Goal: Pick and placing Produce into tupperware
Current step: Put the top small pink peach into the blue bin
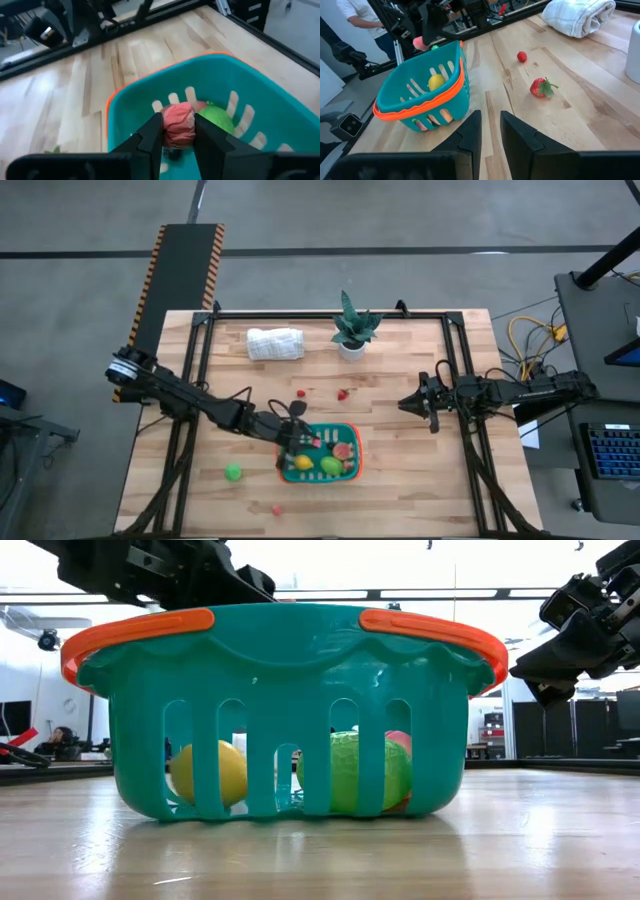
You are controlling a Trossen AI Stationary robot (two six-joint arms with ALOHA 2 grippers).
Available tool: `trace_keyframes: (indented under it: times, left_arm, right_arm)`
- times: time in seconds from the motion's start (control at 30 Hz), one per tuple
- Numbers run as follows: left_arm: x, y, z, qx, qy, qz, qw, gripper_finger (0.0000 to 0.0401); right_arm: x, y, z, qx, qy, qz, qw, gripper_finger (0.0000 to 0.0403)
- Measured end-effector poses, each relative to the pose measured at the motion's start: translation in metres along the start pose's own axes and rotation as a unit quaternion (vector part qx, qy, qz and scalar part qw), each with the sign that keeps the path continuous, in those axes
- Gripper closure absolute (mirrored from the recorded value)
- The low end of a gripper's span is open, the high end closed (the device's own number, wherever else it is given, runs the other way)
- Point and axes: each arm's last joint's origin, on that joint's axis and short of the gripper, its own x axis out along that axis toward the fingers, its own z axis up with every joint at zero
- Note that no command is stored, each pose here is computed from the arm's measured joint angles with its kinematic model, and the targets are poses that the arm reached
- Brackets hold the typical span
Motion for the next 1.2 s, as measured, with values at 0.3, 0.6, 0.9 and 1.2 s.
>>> trace_keyframes:
  times: [0.3, 0.6, 0.9, 1.2]
  left_arm:
    - [0.016, 0.005, -0.005, 0.0, -0.033, 0.016, 0.999, 0.0329]
    - [0.034, 0.007, -0.002, 0.003, -0.062, 0.026, 0.998, 0.0329]
    - [0.057, 0.011, -0.002, 0.012, -0.051, 0.039, 0.998, 0.0329]
    - [0.062, 0.013, -0.004, 0.011, -0.046, 0.044, 0.998, 0.0329]
  right_arm:
    - [0.0, 0.0, 0.0, 0.0, 0.0, 0.0, 1.0, 0.0339]
    - [0.0, 0.0, 0.0, -0.002, 0.0, 0.0, 1.0, 0.0339]
    - [0.0, 0.0, 0.0, -0.002, 0.0, 0.0, 1.0, 0.0339]
    - [0.001, -0.001, -0.002, -0.002, 0.01, -0.004, 1.0, 0.0339]
